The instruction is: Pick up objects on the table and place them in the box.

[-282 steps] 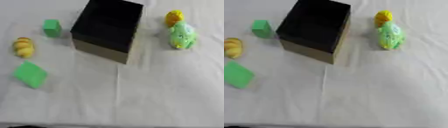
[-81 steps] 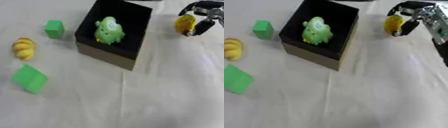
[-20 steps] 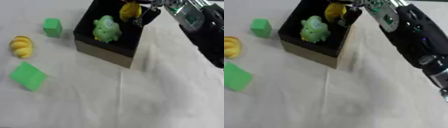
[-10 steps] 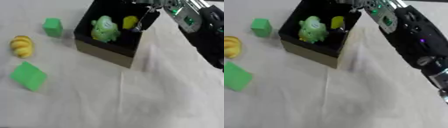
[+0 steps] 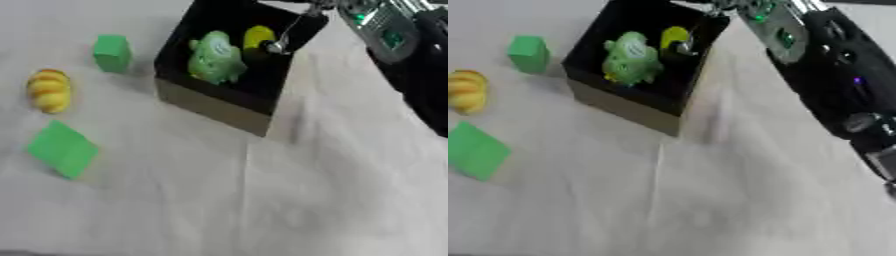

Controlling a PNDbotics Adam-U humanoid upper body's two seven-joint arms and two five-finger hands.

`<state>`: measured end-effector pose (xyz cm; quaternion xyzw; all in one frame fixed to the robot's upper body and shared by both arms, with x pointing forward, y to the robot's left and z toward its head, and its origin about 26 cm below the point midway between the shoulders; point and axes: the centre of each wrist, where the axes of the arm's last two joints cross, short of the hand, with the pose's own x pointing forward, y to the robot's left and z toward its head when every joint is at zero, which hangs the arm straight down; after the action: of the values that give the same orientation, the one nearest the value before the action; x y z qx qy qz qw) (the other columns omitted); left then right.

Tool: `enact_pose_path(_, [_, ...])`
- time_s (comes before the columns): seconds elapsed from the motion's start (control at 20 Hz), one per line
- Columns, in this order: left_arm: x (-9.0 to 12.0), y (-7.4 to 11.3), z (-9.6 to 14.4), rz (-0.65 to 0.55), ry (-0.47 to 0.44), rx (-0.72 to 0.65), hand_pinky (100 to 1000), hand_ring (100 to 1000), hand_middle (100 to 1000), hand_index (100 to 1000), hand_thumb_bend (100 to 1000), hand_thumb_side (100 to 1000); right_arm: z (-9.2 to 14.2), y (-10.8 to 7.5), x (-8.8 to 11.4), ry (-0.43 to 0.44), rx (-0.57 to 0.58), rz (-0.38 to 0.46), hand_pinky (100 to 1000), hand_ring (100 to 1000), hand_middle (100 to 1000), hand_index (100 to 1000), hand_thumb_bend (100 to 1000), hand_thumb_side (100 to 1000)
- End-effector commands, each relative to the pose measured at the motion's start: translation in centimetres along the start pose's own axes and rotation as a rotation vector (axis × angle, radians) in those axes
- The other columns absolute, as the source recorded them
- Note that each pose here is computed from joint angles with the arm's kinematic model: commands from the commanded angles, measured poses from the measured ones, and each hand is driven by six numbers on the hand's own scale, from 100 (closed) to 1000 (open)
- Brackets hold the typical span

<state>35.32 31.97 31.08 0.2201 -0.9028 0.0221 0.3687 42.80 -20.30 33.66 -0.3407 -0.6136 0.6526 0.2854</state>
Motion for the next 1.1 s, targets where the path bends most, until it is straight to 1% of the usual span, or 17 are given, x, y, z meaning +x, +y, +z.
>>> enact_pose_path(0.05, [1.4,1.7,-0.4,-0.071,-0.067,0.005,779,880,779,917,405,548,2.6,-2.9,-0.3,0.015,-0.111,-0.004,915,943,809,858,241,272])
enact_pose_path(0.1, [1.5,2.0,-0.2,-0.092,-0.075,0.000,780,880,779,915,415,537,3.3,-3.3,-0.3,0.017,-0.134,-0.012,915,941,807,856,229,308])
enact_pose_path(0.15, [1.6,2.3,0.0,-0.118,-0.086,-0.010,782,879,779,912,423,529,4.0,-3.7,-0.3,0.021,-0.158,-0.019,915,939,805,855,222,318])
enact_pose_path(0.3, [2.1,3.4,0.9,-0.208,-0.131,-0.070,790,880,785,911,435,525,6.1,-4.6,-0.4,0.034,-0.214,-0.032,914,936,802,853,203,329])
enact_pose_path(0.45, [3.1,4.2,2.0,-0.303,-0.184,-0.165,803,881,795,911,450,554,8.3,-5.3,-0.4,0.058,-0.262,-0.034,914,934,801,853,182,330])
enact_pose_path(0.5, [3.4,4.4,2.4,-0.334,-0.201,-0.201,806,880,796,909,456,548,9.0,-5.4,-0.4,0.066,-0.276,-0.033,914,933,801,853,178,330])
enact_pose_path(0.6, [4.0,4.6,3.2,-0.396,-0.230,-0.274,815,879,800,902,486,510,10.3,-5.6,-0.5,0.086,-0.301,-0.033,913,930,798,852,169,329])
enact_pose_path(0.65, [4.2,4.7,3.6,-0.427,-0.241,-0.313,821,874,802,893,496,463,10.9,-5.7,-0.6,0.097,-0.311,-0.034,912,929,796,851,166,328])
enact_pose_path(0.7, [4.2,4.8,4.0,-0.458,-0.248,-0.354,822,873,803,892,496,449,11.3,-5.7,-0.7,0.106,-0.320,-0.036,912,928,796,850,165,327])
enact_pose_path(0.9, [3.6,5.2,4.9,-0.558,-0.276,-0.505,829,872,809,876,500,371,12.5,-5.7,-0.7,0.126,-0.346,-0.039,911,926,794,848,162,323])
enact_pose_path(0.95, [3.5,5.3,5.0,-0.572,-0.285,-0.532,832,873,812,872,508,334,12.7,-5.7,-0.7,0.128,-0.349,-0.039,911,926,794,849,164,321])
enact_pose_path(1.1, [3.2,5.4,5.4,-0.610,-0.307,-0.602,833,875,814,867,513,311,13.2,-5.7,-0.7,0.135,-0.352,-0.036,910,925,794,849,167,325])
